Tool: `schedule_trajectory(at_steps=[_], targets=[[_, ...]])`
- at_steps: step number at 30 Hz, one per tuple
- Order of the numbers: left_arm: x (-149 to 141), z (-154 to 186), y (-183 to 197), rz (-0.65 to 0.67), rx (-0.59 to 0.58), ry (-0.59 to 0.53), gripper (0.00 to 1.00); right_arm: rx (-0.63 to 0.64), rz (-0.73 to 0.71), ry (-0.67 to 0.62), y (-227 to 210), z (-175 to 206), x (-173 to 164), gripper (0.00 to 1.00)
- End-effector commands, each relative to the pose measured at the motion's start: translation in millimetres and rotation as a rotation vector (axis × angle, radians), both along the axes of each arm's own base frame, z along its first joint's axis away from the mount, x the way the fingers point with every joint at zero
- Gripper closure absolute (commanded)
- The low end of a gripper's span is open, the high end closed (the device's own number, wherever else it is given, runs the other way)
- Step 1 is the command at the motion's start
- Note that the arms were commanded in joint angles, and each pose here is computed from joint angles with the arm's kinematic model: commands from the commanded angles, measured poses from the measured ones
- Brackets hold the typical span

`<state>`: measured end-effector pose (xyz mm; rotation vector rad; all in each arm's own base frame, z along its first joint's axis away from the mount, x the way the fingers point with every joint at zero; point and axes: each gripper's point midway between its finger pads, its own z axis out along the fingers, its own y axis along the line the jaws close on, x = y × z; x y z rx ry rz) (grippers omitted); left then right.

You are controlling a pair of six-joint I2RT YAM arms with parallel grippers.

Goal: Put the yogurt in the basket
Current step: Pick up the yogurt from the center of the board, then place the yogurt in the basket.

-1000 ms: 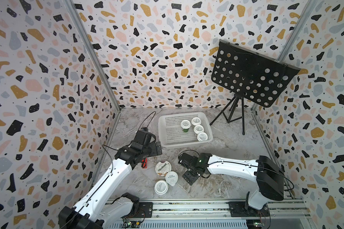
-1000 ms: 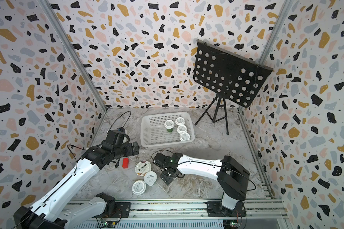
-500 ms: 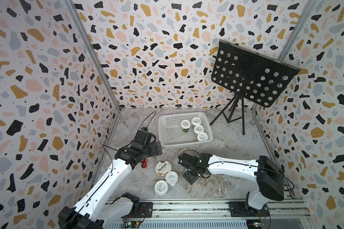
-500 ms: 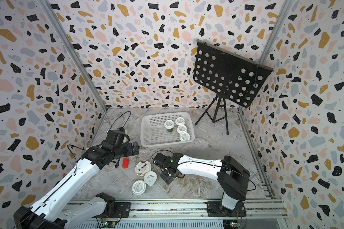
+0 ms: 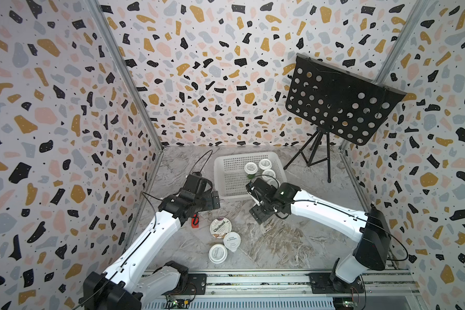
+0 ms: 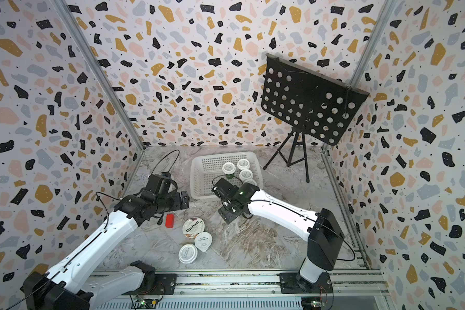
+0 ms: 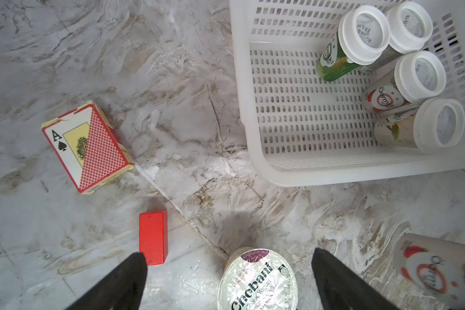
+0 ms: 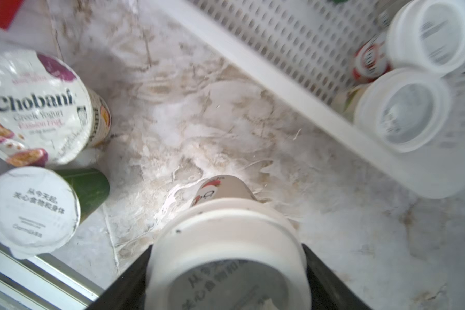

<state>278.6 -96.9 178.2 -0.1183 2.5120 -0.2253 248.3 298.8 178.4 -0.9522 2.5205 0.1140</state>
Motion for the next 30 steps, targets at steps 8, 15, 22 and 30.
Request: schedule_trajectory(at_steps=[8,15,22,30], targets=[[24.1,12.5,-1.4,0.022,0.02,-0.035,0.0,0.023,-0.005,-0.098,8.0,52.6,85.1,0.21],[31.0,2.5,-6.5,0.008,0.027,0.006,0.0,0.019,-0.006,-0.064,30.6,27.6,126.9,0.21],[32.1,-4.3,-9.3,0.0,0.024,0.031,0.0,-0.003,-0.022,-0.019,38.3,-6.3,146.5,0.22],[31.1,-5.5,-10.5,-0.004,0.018,0.035,0.0,-0.035,-0.038,-0.002,41.5,-36.6,163.7,0.22]])
